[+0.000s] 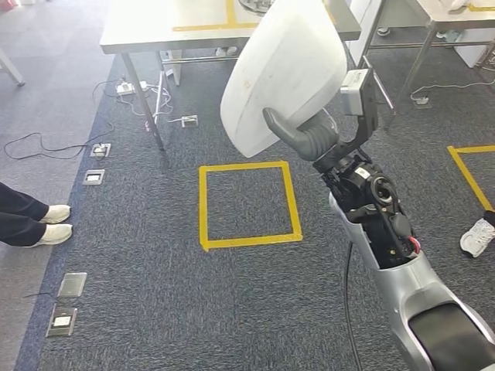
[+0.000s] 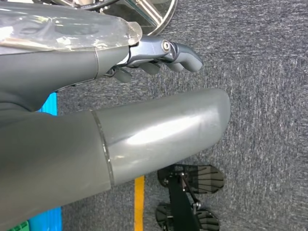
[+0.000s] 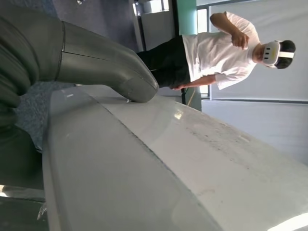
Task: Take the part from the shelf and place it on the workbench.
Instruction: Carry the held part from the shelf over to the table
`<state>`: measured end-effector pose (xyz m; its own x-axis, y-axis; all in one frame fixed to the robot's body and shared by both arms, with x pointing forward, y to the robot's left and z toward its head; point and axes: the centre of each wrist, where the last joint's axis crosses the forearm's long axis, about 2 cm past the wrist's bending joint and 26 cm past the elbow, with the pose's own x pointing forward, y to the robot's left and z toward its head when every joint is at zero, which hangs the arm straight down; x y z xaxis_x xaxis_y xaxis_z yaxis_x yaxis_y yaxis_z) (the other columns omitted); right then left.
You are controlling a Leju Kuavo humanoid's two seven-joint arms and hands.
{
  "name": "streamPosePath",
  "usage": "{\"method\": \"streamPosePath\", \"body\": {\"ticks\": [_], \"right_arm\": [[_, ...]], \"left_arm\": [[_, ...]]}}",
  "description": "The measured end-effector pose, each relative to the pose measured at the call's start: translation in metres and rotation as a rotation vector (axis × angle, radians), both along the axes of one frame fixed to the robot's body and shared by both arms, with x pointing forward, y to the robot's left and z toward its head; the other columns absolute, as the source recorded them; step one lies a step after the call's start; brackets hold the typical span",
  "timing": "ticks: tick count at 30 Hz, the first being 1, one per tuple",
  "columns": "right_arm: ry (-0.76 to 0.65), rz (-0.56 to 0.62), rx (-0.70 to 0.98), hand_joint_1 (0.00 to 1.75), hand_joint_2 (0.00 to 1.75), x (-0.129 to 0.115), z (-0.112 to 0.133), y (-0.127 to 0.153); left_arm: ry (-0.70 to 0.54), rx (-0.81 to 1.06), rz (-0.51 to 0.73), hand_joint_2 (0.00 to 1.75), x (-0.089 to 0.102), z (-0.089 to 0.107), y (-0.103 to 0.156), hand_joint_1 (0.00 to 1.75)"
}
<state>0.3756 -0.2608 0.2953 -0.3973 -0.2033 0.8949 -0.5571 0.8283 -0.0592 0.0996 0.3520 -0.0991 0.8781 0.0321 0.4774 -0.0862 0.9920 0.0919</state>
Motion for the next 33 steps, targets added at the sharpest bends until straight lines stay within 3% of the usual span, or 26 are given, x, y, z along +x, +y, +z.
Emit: {"method": "streamPosePath", "body": {"ticks": [33], "right_arm": [[-0.015, 0.001, 0.0, 1.75, 1.75, 0.0024, 0.0054, 0.0013]], "left_arm": [[-0.006, 0.009, -0.004, 0.0, 0.0022, 0.0009, 0.0034, 0.0]]}}
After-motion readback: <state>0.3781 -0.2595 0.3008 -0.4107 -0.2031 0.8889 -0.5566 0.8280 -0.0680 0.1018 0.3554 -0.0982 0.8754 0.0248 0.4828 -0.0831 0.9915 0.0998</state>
